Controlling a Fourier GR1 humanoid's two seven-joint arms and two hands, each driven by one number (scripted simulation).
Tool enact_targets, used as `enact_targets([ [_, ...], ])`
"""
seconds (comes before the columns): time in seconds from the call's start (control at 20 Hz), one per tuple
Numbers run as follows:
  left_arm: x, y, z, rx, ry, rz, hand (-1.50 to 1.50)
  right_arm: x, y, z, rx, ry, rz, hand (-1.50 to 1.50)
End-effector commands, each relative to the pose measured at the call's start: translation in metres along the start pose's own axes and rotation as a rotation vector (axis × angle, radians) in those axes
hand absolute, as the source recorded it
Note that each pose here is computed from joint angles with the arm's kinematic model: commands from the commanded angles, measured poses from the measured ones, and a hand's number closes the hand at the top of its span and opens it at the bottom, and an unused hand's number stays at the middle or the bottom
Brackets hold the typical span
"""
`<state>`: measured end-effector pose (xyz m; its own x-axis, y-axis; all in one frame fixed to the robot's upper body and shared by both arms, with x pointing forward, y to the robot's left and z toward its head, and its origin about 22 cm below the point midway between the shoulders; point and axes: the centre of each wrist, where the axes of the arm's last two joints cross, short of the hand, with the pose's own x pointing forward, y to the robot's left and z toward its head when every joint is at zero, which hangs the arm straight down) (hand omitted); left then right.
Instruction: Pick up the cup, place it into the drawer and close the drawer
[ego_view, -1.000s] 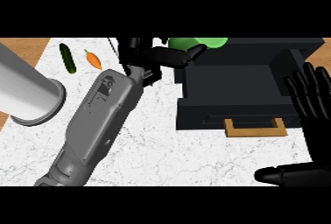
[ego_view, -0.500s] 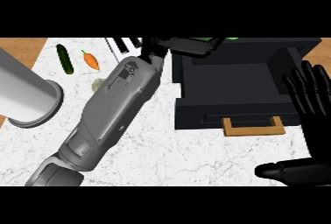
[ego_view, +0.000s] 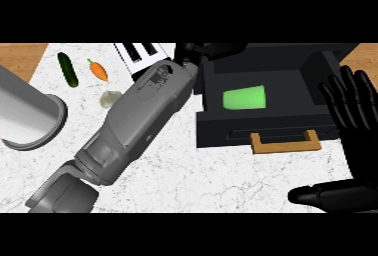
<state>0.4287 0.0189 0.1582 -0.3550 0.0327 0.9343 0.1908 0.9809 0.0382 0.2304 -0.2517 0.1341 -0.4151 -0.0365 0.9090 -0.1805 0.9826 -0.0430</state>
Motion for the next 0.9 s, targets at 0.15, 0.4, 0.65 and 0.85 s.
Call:
enact_targets([
  [0.15,-0.001,-0.009,-0.004,-0.032,0.029,-0.083,1.5,-0.001,-0.001,-0.007,0.044,0.002,-0.005,-1.5],
  [0.4,-0.022,-0.004,0.006,-0.05,0.04,-0.161,1.5,0.0,0.002,-0.002,0.031,-0.013,-0.024,-1.5],
  [0.65,-0.036,-0.004,0.015,-0.043,0.065,-0.255,-1.5,0.0,0.002,-0.008,0.068,-0.022,-0.032,-1.5],
  [0.85,-0.029,-0.011,0.014,-0.01,0.046,-0.228,-1.5,0.003,0.003,-0.014,0.058,-0.033,-0.058,-1.5],
])
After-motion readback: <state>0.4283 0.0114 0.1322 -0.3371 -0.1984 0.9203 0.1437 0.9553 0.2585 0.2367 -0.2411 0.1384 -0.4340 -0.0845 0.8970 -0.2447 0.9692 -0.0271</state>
